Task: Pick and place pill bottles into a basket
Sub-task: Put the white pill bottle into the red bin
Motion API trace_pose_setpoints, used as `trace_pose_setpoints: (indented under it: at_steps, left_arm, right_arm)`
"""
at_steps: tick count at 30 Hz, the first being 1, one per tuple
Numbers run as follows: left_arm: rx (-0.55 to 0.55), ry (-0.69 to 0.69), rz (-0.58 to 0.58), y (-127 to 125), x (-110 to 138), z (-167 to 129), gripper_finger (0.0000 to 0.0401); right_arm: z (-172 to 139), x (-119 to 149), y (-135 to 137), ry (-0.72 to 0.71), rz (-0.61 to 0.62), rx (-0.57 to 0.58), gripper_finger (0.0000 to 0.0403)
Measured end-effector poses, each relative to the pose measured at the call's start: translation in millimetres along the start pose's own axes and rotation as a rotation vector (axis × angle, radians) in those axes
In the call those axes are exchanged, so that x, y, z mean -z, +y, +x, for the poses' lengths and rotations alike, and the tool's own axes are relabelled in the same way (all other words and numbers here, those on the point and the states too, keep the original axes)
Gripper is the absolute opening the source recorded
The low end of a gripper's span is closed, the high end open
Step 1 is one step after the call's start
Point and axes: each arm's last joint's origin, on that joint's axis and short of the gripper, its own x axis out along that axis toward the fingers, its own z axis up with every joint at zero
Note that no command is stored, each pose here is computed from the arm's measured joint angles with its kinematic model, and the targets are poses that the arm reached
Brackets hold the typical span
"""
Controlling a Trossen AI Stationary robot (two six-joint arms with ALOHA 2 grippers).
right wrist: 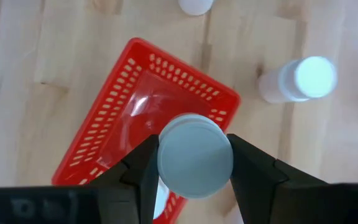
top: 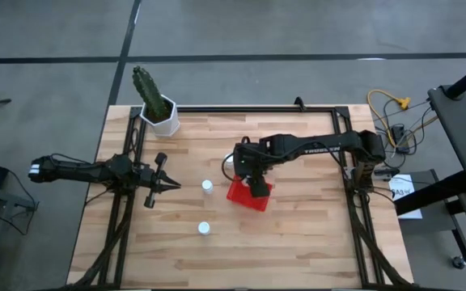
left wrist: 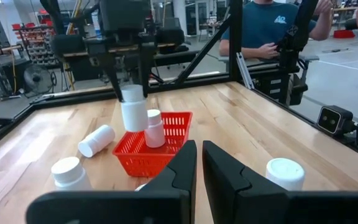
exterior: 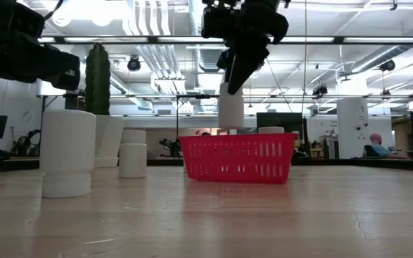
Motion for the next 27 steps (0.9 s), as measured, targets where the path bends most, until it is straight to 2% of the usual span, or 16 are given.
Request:
trace_pose_setpoints:
  at_steps: [27]
  left_arm:
    - [0.005, 0.060, -0.007, 0, 5, 4, 0.0010]
  right_arm:
    - [40, 24, 3, 0.019, 0.030, -0.057, 0.0146]
